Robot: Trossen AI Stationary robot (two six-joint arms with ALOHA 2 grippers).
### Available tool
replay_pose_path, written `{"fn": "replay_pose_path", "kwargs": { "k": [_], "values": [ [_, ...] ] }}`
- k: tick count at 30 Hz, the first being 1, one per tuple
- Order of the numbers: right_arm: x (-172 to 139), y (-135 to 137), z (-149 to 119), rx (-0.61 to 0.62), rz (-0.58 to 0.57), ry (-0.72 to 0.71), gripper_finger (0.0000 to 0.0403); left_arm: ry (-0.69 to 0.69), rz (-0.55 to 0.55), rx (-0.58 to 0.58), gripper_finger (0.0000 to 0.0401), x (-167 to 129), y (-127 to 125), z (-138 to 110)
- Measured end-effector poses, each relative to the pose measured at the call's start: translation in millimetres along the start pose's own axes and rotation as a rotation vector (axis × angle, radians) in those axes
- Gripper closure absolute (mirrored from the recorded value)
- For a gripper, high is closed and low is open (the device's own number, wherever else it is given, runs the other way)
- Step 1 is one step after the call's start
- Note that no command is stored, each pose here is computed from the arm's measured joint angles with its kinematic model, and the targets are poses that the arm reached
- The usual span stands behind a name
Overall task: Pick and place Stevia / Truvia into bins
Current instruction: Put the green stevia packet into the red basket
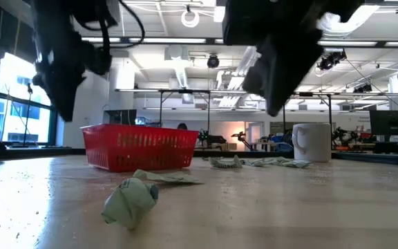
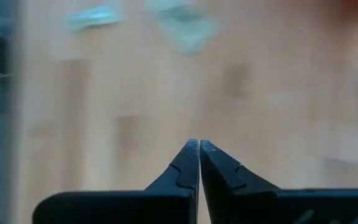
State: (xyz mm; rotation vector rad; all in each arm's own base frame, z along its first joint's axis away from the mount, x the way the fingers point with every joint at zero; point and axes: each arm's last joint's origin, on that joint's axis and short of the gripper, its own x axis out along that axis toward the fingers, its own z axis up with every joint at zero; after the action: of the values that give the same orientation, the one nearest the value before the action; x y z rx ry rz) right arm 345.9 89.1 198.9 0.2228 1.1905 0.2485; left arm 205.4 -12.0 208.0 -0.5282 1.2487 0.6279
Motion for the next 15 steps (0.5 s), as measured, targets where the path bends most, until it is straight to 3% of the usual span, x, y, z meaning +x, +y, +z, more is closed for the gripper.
{"fn": "replay_pose_path", "kwargs": {
  "k": [2, 6, 12, 15],
  "values": [
    [11.4, 6.5, -8.2, -0.028, 0.039, -0.014, 0.0394, -0.015, -0.095, 0.005, 0.0356, -10.8, -4.0, -3.3],
    [24.3, 21.9, -10.6, -0.174, -0.029, -0.168, 0.0350, -0.051, -0.256, 0.000, 0.0347, -26.8, -21.5, -19.6],
    [23.0, 43.1, 5.0, -0.365, -0.194, -0.409, 0.0214, -0.060, -0.412, -0.040, 0.0274, -40.0, -53.0, -54.9],
    [32.3, 40.9, 6.0, -0.399, -0.155, -0.394, 0.0153, -0.092, -0.473, -0.037, 0.0225, -44.1, -67.4, -73.1]
  ]
}}
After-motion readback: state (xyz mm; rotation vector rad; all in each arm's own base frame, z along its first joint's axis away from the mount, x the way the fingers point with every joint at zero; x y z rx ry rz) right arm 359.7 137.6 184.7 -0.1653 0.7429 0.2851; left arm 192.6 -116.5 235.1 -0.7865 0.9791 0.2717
